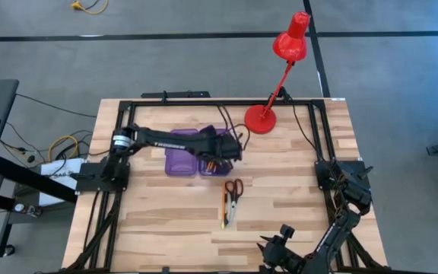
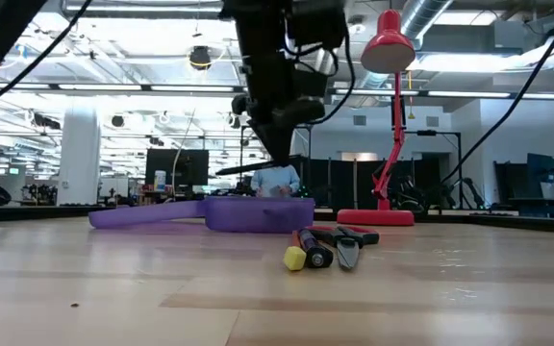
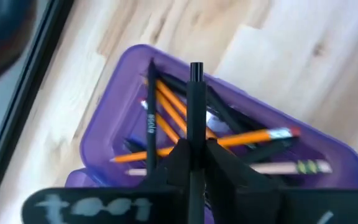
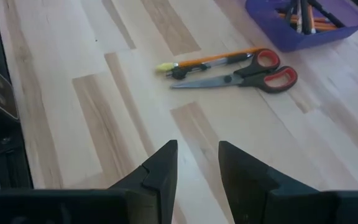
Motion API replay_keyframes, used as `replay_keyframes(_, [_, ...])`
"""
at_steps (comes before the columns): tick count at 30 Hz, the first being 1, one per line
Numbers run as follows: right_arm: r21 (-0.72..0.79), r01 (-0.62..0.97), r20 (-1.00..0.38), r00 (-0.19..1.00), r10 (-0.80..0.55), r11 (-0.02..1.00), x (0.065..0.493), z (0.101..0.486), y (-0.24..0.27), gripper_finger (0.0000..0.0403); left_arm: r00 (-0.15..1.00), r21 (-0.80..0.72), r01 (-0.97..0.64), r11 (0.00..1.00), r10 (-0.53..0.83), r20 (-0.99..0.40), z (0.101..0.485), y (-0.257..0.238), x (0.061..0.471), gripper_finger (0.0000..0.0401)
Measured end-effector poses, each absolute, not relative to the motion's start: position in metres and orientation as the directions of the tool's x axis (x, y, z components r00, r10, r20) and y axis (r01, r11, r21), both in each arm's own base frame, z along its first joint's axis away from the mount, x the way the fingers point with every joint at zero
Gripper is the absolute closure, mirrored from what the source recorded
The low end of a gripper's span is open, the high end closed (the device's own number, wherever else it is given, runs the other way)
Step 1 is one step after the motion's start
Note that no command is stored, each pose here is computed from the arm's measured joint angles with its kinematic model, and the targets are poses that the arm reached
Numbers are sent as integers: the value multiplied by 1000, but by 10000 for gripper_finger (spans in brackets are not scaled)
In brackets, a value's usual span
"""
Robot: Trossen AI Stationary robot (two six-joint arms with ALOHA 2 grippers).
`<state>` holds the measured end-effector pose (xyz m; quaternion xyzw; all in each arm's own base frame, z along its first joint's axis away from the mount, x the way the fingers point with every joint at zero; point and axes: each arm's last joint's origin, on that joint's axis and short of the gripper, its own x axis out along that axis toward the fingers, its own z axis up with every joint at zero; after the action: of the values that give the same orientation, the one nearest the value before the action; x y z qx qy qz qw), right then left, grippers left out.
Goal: Pick & place school supplies into a supply box
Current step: Put the black pen into the violet supply box
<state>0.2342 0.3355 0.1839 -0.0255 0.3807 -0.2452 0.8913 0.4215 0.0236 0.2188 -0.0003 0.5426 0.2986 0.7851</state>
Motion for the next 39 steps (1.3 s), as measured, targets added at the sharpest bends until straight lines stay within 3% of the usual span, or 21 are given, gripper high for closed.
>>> replay_keyframes(8, [-245, 395, -681, 580, -448, 885, 226, 181, 339, 291, 279, 283, -518, 807, 472, -836, 221, 39, 427, 388])
replay_keyframes(15, [-238, 385, -681, 589, -436, 892, 222, 181, 342, 291, 320, 179, -539, 823, 397, -860, 221, 55, 429, 379])
replay_keyframes(30, [-210, 393, -680, 599, -423, 895, 215, 181, 347, 291, 276, 208, -560, 802, 417, -866, 220, 55, 425, 298])
replay_keyframes(39, [-256, 388, -663, 596, -452, 886, 215, 182, 343, 291, 269, 302, -319, 898, 392, -880, 229, 7, 417, 288])
